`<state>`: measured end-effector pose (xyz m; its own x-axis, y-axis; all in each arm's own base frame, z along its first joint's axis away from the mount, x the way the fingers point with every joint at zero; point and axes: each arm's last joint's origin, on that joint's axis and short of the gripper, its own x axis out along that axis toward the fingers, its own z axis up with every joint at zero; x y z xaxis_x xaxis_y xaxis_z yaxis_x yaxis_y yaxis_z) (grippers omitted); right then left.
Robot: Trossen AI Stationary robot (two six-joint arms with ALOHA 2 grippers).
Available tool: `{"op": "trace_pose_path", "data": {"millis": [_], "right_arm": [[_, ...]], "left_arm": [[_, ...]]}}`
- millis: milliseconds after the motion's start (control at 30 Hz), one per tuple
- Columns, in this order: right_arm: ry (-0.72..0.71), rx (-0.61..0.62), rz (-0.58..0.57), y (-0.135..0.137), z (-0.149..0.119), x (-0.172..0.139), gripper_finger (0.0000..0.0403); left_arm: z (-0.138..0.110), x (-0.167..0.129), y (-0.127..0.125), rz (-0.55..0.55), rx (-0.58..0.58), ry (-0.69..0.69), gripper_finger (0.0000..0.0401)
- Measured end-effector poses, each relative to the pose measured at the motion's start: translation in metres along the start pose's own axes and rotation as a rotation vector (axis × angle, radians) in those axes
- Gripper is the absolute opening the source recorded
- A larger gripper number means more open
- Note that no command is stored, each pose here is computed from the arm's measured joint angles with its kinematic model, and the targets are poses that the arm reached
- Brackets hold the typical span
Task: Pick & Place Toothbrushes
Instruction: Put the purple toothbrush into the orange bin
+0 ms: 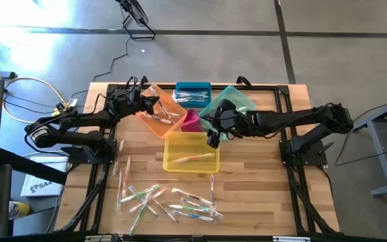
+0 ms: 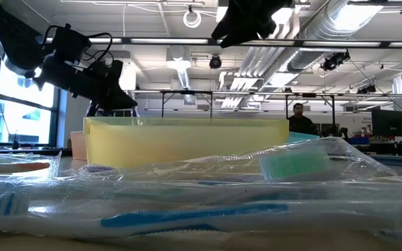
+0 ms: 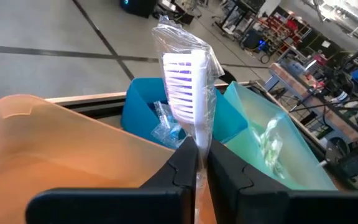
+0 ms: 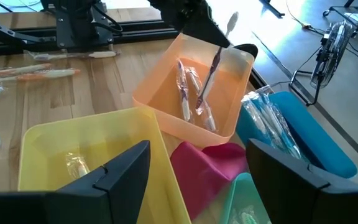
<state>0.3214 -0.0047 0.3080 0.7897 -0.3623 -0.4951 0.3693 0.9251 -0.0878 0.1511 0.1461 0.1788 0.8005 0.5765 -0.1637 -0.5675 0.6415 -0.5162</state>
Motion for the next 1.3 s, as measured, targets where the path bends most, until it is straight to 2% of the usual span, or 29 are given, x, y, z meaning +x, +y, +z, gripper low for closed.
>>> {"op": "trace_pose_path", "data": {"millis": [267,400,733,967,1100,1300], "right_arm": [[0.000,0.003,-0.001,-0.0007,0.0001,0.0003,0.0257],[0.000,0.003,-0.001,-0.0007,0.0001,0.0003,0.0257],[0.002,0.003,0.007,-0.0004,0.0000,0.0004,0.0257],[0.003,0.004,0.021,0.0000,-0.0001,0.0004,0.0257],[0.004,0.013,0.021,0.0000,-0.0001,0.0004,0.0257],[0.004,0.029,0.021,0.0001,0.0000,0.0004,0.0257]], "left_arm": [[-0.0007,0.0000,0.0004,0.004,0.220,0.007,0.0069],[-0.0021,0.0000,0.0013,0.011,0.200,0.024,0.0099],[-0.0048,-0.0001,0.0029,0.026,0.259,0.054,0.0191],[-0.0027,0.0001,0.0026,0.041,0.400,0.030,0.0255],[-0.0020,0.0000,0.0037,0.085,0.533,0.020,0.0272],[-0.0008,-0.0003,0.0059,0.172,0.671,0.010,0.0274]]}}
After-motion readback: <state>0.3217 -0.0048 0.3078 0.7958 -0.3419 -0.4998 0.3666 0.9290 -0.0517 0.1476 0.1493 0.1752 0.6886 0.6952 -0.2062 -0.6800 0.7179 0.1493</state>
